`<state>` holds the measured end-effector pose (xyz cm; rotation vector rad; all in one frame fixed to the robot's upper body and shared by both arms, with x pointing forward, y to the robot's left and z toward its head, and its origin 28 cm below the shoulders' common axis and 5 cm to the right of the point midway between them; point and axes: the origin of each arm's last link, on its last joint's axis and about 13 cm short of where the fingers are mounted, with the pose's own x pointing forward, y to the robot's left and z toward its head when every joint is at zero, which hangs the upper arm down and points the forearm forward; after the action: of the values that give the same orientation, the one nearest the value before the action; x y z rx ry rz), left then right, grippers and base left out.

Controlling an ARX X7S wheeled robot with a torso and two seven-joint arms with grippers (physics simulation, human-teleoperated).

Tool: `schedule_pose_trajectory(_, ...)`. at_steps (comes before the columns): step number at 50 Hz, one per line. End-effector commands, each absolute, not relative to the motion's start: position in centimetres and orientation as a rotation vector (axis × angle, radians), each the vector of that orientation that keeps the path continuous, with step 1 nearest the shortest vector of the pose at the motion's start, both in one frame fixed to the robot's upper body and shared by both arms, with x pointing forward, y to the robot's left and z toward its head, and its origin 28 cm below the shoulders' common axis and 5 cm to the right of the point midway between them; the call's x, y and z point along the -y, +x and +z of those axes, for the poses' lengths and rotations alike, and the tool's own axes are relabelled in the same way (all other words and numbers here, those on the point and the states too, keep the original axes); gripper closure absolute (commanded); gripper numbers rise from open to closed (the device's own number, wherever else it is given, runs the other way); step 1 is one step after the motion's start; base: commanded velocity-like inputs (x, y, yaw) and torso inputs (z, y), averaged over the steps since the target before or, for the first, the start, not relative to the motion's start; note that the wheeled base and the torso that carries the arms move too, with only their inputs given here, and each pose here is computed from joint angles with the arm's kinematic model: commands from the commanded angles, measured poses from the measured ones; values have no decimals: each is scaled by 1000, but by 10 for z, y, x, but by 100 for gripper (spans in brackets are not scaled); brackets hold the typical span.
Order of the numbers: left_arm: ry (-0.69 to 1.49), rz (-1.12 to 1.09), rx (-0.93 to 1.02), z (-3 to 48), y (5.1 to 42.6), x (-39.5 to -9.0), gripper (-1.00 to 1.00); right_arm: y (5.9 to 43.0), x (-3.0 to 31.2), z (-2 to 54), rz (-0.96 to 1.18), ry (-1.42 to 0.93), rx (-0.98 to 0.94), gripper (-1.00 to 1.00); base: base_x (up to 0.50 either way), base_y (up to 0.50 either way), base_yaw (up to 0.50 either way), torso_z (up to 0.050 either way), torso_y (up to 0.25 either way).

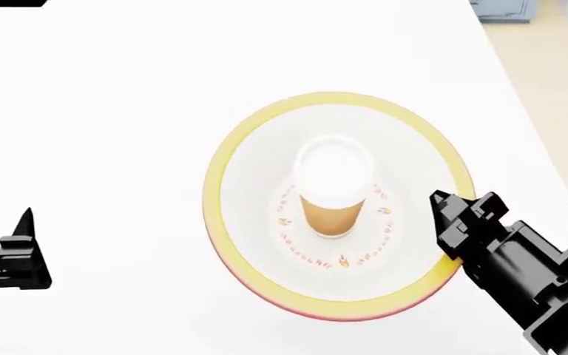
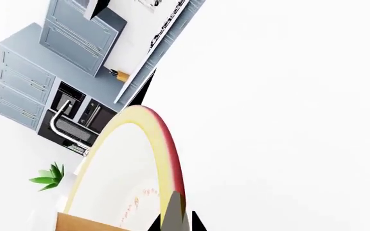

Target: Place the cup inside the bowl on the dining table and move the bowl to any counter.

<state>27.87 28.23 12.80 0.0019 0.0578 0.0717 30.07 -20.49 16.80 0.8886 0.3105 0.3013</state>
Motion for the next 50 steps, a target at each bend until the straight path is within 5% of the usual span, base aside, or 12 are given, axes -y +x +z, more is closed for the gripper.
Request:
schedule_pose_trajectory(1, 3, 73, -58, 128, 278, -283, -100, 302, 206, 175, 317, 894, -273, 100, 4, -500, 0, 0, 0)
schedule_pose_trajectory(50, -2, 74, -60, 126, 281, -277, -100, 302, 212, 173, 269, 888, -198, 100, 3, -500, 0, 0, 1)
